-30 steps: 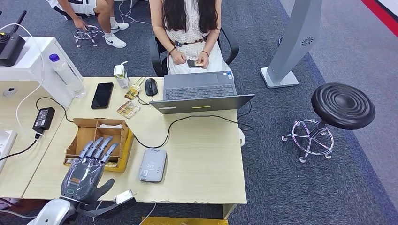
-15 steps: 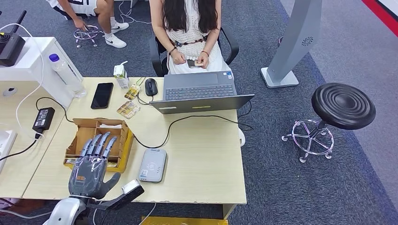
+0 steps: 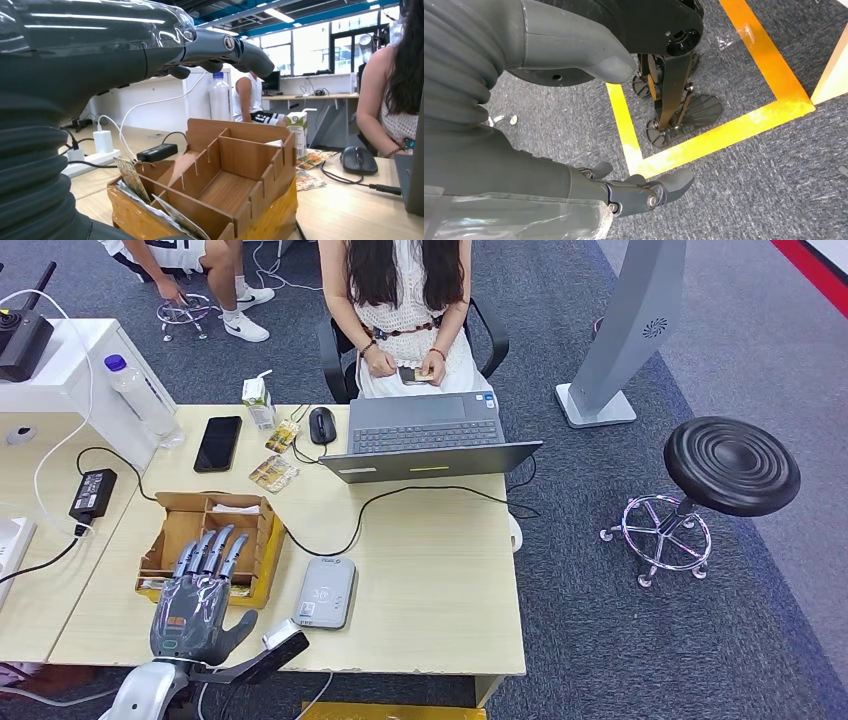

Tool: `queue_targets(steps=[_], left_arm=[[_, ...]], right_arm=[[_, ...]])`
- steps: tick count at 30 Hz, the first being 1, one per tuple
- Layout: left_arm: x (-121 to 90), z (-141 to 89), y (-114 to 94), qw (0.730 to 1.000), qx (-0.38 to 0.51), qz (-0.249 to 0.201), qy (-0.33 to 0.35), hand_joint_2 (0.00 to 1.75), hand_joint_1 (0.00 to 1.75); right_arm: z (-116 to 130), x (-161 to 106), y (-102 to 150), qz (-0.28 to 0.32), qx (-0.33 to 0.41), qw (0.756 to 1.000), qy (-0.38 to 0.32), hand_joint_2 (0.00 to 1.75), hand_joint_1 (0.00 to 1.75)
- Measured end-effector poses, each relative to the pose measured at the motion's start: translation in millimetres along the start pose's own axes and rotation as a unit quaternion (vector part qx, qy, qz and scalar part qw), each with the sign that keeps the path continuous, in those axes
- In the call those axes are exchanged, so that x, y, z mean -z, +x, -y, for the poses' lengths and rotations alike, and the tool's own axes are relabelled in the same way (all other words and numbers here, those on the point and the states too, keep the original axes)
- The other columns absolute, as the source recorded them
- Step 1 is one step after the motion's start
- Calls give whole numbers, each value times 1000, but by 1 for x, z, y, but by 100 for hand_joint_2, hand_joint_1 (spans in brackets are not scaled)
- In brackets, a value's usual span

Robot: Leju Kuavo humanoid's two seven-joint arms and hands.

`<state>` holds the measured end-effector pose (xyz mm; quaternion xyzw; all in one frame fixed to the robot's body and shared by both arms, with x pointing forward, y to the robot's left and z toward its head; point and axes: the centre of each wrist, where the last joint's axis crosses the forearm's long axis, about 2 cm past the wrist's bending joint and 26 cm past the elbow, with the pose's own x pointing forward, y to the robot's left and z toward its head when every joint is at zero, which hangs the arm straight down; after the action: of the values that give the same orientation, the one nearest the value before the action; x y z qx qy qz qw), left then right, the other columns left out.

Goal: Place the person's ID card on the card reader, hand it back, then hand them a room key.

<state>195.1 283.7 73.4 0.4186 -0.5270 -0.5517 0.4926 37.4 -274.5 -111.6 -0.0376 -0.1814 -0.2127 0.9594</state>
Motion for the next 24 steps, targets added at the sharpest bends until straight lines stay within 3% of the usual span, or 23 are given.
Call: queue_targets(steps=[24], left_arm=[[0, 0, 1, 1000, -1, 0, 0, 175, 0]], right_arm=[[0, 0, 0, 0, 0, 1000, 0, 175, 0]])
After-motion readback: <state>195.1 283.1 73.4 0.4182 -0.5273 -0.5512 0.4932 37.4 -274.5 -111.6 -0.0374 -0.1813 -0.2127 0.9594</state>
